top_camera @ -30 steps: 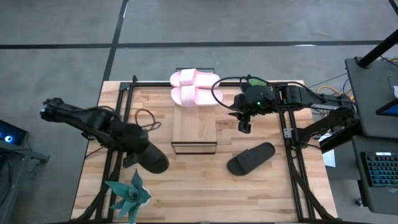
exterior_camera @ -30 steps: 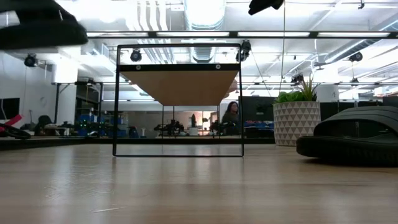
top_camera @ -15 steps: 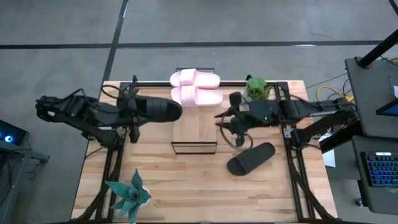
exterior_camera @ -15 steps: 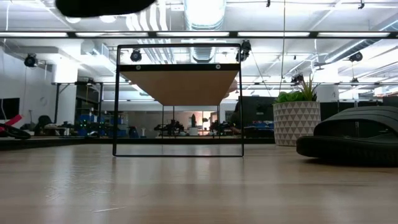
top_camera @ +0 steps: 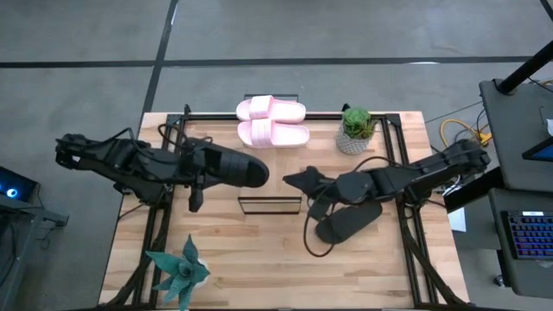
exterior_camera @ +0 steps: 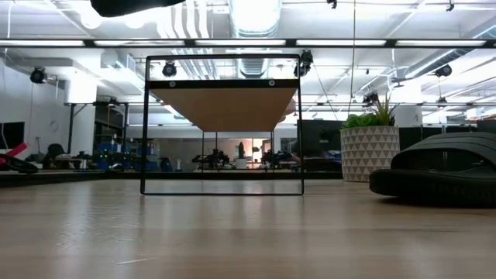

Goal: Pick and place slides into the shelf
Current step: Put the left black slide on the shelf

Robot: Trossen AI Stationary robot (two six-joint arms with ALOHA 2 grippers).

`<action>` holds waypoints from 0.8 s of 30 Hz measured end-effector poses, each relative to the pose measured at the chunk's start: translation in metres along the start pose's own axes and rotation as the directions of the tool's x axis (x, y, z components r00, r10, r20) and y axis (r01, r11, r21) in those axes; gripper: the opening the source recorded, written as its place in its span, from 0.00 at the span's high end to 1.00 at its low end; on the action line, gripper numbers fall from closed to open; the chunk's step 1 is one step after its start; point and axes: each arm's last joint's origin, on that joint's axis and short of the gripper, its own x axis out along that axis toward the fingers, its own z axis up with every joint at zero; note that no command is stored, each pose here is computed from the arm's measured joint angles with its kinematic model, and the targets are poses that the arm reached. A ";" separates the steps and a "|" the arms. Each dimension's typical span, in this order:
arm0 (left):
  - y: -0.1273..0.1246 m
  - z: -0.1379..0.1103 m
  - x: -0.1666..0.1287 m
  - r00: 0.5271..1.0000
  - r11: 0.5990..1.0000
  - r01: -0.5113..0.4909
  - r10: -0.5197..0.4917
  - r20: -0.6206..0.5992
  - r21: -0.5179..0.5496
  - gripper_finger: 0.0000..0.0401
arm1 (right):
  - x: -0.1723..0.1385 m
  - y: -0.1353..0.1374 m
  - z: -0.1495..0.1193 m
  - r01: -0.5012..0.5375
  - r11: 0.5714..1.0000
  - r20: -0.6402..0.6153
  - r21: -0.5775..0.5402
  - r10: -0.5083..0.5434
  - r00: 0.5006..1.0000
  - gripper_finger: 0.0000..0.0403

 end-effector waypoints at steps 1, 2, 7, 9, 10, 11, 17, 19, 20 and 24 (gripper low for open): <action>0.000 -0.001 0.002 1.000 1.000 -0.004 0.004 -0.009 0.003 1.00 | 0.002 0.001 0.001 -0.005 0.999 0.000 -0.033 0.005 1.000 0.69; 0.000 -0.001 0.003 1.000 1.000 -0.010 0.010 -0.010 0.003 1.00 | 0.004 0.001 0.003 0.001 0.998 0.000 -0.063 -0.001 1.000 0.67; -0.001 -0.001 0.009 0.999 0.999 -0.040 0.040 -0.013 0.005 1.00 | 0.010 -0.003 0.006 0.018 0.985 -0.001 -0.169 -0.018 1.000 0.56; -0.002 -0.001 0.012 0.998 0.998 -0.064 0.064 -0.014 0.003 1.00 | 0.011 -0.005 0.007 0.020 0.981 -0.001 -0.193 -0.021 1.000 0.51; -0.002 -0.001 0.014 0.998 0.998 -0.068 0.068 -0.009 0.002 1.00 | 0.013 -0.004 0.008 0.019 0.977 0.000 -0.213 -0.019 1.000 0.49; -0.002 0.000 0.014 0.998 0.998 -0.068 0.068 -0.007 -0.001 1.00 | 0.014 -0.004 0.009 0.016 0.972 0.000 -0.236 -0.016 1.000 0.48; -0.005 0.001 0.022 0.999 0.999 -0.052 0.052 -0.008 -0.005 1.00 | 0.024 -0.001 0.011 -0.004 0.937 -0.009 -0.350 0.001 1.000 0.42; -0.007 0.003 0.024 0.999 0.999 -0.041 0.041 -0.001 -0.006 1.00 | 0.026 -0.002 0.010 -0.006 0.931 -0.014 -0.366 0.001 1.000 0.41; -0.008 0.003 0.025 1.000 1.000 -0.030 0.030 -0.002 -0.006 1.00 | 0.027 -0.003 0.010 -0.004 0.927 -0.017 -0.375 -0.002 1.000 0.41; -0.012 0.004 0.031 1.000 1.000 0.023 -0.023 -0.010 0.002 1.00 | 0.028 -0.006 0.008 -0.003 0.919 -0.023 -0.395 -0.006 1.000 0.42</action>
